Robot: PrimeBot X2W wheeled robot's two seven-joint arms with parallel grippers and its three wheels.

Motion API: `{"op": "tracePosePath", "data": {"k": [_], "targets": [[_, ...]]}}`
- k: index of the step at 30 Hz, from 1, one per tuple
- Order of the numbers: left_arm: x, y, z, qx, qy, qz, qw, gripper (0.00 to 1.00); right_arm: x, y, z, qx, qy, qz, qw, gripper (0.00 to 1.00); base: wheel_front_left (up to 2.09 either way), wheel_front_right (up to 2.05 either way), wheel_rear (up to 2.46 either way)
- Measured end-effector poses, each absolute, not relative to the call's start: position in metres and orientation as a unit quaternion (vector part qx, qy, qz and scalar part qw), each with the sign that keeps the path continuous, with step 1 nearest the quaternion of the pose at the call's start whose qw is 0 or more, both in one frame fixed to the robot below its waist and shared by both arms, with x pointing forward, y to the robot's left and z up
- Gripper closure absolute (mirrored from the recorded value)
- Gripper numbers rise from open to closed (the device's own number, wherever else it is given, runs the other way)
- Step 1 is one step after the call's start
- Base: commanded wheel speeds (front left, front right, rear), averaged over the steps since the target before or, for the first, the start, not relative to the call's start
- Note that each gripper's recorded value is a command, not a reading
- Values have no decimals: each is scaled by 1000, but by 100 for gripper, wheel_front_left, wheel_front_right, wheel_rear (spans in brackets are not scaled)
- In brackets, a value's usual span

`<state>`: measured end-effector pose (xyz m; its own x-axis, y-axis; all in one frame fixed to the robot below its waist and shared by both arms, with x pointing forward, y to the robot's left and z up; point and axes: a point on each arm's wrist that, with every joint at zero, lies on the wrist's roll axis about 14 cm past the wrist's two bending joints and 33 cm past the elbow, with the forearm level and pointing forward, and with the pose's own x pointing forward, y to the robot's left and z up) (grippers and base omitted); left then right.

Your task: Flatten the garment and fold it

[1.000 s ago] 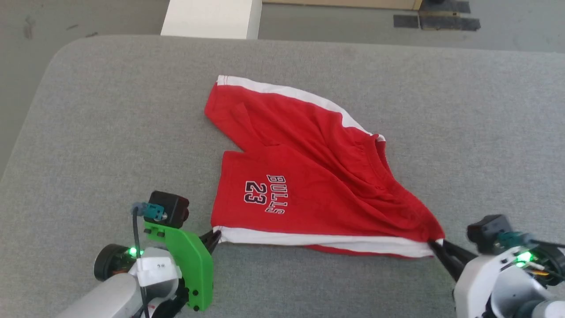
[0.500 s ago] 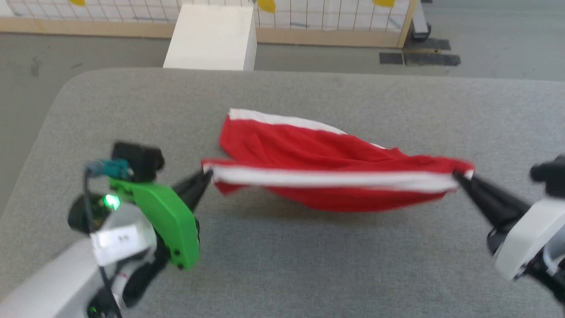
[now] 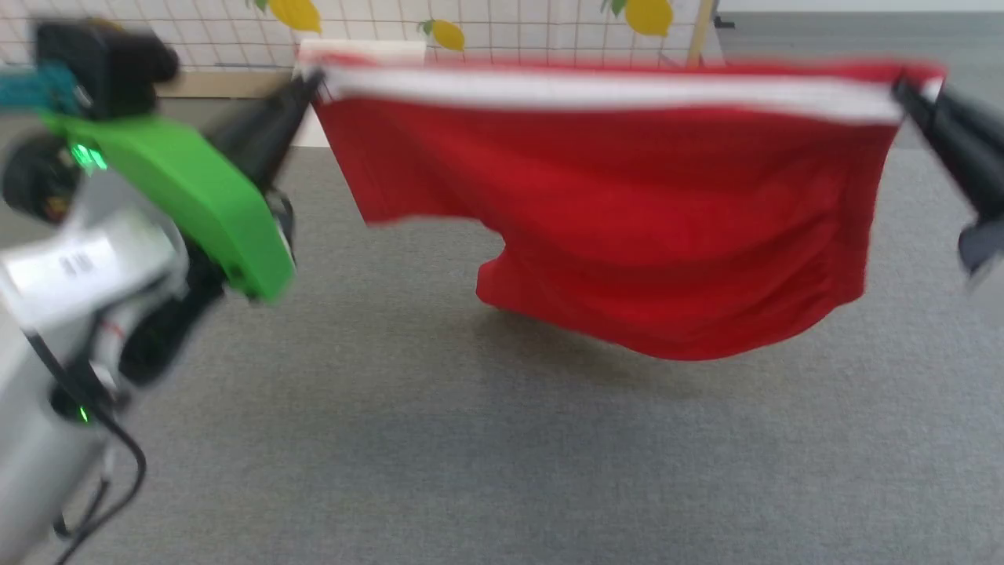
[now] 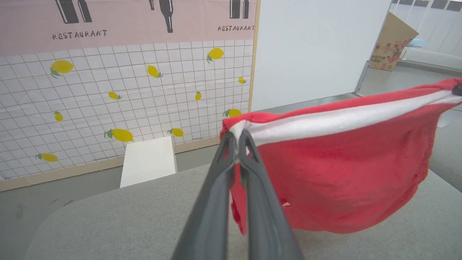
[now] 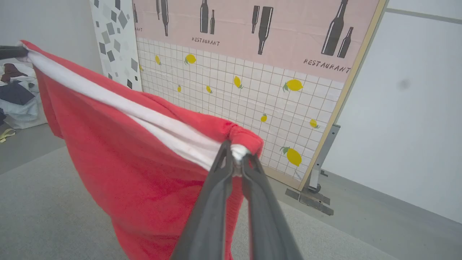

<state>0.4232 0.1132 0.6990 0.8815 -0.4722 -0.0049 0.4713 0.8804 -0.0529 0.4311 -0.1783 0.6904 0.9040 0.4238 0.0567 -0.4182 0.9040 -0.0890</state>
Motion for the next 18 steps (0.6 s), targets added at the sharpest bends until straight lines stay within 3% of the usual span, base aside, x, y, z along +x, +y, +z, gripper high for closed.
{"op": "tracePosePath", "data": {"k": [7, 12, 18], "targets": [[470, 114, 713, -32, 8, -236, 971, 100, 469, -177, 717, -41, -48, 208, 976, 100, 0, 0, 0], [517, 111, 691, -14, 47, -242, 969, 100, 514, -177, 709, -56, -29, 198, 978, 100, 0, 0, 0], [581, 105, 696, -11, 39, -233, 972, 100, 575, -181, 705, -41, -29, 175, 983, 100, 0, 0, 0]]}}
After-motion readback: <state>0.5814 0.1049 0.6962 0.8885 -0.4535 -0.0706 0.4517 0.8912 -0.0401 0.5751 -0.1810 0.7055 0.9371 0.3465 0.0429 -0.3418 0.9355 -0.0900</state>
